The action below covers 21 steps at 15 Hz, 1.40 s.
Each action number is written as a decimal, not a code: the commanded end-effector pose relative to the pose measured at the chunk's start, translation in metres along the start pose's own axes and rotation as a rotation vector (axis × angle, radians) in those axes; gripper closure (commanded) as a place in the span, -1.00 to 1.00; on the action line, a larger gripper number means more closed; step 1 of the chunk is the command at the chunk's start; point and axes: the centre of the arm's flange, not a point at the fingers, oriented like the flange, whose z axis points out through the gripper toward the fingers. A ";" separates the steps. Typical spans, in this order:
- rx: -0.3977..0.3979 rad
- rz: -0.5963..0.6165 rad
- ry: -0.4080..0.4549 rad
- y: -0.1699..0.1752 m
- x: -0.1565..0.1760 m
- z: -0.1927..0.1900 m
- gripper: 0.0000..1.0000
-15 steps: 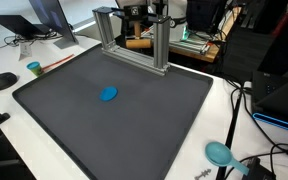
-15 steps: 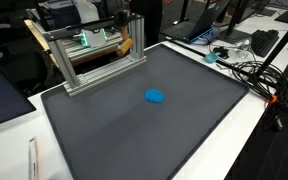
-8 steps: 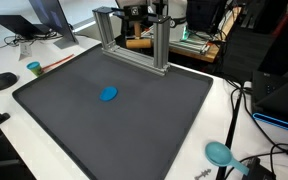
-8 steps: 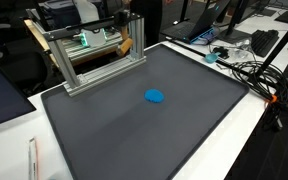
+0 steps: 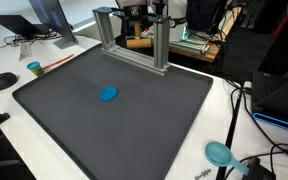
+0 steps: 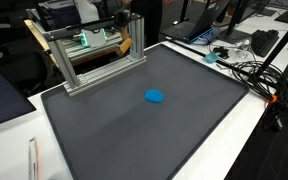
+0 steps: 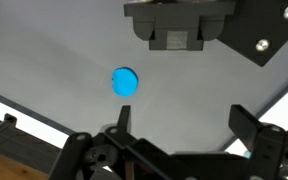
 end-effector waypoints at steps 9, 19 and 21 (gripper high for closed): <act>0.143 0.030 -0.183 0.022 0.041 0.045 0.12; 0.163 0.161 -0.315 0.032 0.036 0.074 0.94; 0.166 0.180 -0.340 0.033 0.033 0.079 0.89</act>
